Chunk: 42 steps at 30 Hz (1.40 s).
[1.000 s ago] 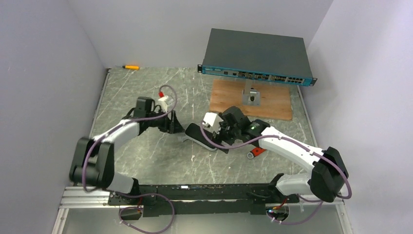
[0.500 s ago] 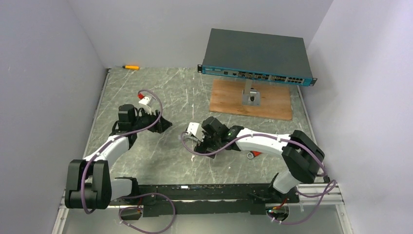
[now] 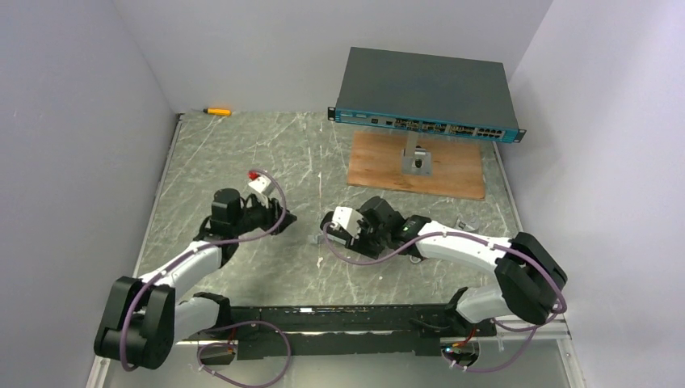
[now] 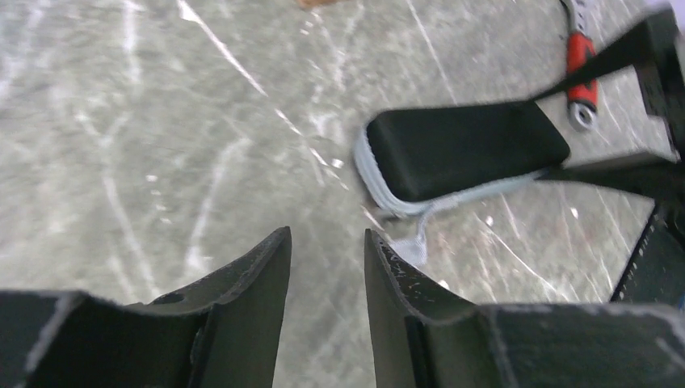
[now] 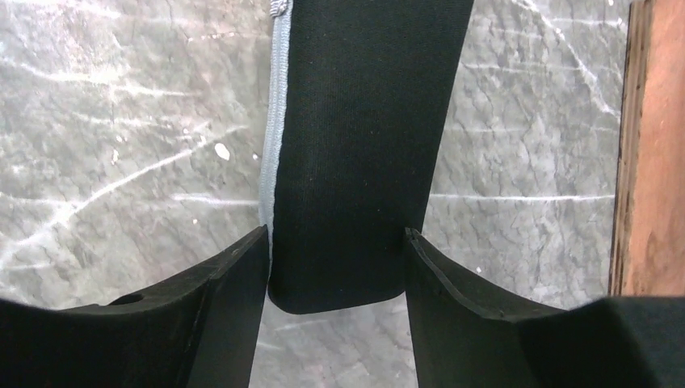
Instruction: Open the umbrella
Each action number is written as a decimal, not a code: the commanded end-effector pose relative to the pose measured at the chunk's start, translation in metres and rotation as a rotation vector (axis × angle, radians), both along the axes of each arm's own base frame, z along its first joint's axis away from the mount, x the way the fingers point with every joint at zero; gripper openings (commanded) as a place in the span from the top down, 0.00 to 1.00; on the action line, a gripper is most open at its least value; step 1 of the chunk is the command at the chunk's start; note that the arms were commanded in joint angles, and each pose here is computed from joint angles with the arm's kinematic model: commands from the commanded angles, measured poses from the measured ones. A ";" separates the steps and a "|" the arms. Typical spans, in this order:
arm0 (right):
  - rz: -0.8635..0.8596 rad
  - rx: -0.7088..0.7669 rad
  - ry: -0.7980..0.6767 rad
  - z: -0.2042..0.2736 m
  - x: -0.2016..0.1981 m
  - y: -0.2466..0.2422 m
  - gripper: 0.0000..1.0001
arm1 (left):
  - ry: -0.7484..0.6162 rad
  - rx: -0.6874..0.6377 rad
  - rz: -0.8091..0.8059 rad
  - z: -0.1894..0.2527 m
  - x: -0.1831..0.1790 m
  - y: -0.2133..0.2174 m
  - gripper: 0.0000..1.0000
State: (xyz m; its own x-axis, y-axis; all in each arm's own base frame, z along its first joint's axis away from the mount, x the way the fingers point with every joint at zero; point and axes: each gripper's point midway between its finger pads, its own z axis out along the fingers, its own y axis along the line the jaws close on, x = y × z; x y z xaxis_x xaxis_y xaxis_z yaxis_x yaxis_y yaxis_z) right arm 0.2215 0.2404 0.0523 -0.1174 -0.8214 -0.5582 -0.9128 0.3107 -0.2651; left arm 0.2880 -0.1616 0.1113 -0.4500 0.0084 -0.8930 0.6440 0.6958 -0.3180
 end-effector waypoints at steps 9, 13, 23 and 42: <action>0.162 -0.012 0.209 -0.022 -0.032 -0.049 0.50 | -0.102 0.151 -0.080 -0.026 -0.015 -0.044 0.65; 0.164 -0.012 0.206 -0.026 -0.032 -0.050 0.50 | -0.138 0.191 -0.154 -0.031 -0.013 -0.064 0.64; 0.127 -0.016 0.193 -0.029 -0.026 -0.051 0.51 | -0.133 0.222 -0.263 -0.048 -0.038 -0.103 0.48; 0.148 -0.010 0.177 -0.033 -0.028 -0.052 0.51 | -0.157 0.189 -0.299 -0.051 -0.034 -0.132 0.68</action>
State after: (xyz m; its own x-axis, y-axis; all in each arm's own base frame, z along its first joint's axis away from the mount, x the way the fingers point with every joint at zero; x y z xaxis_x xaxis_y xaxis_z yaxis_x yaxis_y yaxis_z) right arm 0.2221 0.2076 0.0495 -0.0390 -0.7963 -0.6037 -0.9589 0.1998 -0.2016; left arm 0.2463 -0.2758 0.0381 -0.3354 0.3432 -0.8773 0.8336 0.5419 -0.1067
